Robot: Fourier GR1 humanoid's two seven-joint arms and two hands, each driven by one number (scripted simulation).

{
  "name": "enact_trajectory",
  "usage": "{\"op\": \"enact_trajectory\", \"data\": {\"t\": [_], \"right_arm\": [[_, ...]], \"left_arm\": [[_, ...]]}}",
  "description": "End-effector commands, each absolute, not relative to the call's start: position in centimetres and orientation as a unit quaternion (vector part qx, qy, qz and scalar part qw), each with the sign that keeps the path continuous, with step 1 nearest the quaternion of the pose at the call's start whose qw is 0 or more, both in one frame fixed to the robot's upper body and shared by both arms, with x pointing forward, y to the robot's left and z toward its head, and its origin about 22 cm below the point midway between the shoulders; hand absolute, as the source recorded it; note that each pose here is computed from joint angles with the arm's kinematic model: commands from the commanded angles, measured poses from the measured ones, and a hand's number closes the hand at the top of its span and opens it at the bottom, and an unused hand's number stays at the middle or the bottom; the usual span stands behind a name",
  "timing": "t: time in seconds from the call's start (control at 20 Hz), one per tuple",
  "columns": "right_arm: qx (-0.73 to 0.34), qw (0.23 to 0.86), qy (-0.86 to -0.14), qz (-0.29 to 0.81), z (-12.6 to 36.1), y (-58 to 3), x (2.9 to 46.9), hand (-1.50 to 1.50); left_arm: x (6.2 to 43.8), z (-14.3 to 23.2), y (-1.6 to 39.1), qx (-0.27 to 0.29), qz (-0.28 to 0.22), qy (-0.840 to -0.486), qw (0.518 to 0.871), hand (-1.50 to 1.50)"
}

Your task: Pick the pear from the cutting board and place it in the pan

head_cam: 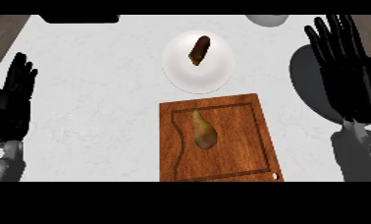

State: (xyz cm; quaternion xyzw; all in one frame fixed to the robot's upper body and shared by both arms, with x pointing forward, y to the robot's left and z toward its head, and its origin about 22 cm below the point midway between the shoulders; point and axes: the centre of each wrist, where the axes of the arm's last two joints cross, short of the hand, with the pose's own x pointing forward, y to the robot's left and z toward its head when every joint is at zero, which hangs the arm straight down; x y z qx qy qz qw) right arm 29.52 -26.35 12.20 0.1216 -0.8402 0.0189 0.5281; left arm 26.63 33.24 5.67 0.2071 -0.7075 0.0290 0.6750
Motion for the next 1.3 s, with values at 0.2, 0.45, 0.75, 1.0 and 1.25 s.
{"op": "enact_trajectory", "data": {"t": [0.2, 0.45, 0.75, 1.0, 1.25], "right_arm": [[0.167, 0.557, -0.71, 0.398, 12.4, -16.2, 30.6, 1.5], [0.044, 0.468, -0.665, 0.581, 12.5, -13.4, 31.4, -1.5], [0.08, 0.417, -0.633, 0.647, 10.9, -6.0, 34.2, -1.5], [-0.04, 0.335, -0.452, 0.826, 12.7, -2.8, 33.3, -1.5], [-0.121, 0.243, -0.303, 0.913, 12.2, 2.5, 31.0, -1.5]], "left_arm": [[27.2, 4.2, 24.8, 0.002, -0.053, -0.695, 0.717, 0.0], [26.2, 2.2, 20.9, -0.107, -0.073, -0.644, 0.754, 0.0], [27.1, 3.0, 19.2, -0.121, -0.061, -0.631, 0.764, 0.0], [26.2, 1.5, 19.7, -0.119, -0.076, -0.622, 0.77, 0.0], [26.2, 1.9, 20.5, -0.121, -0.065, -0.622, 0.771, 0.0]]}}
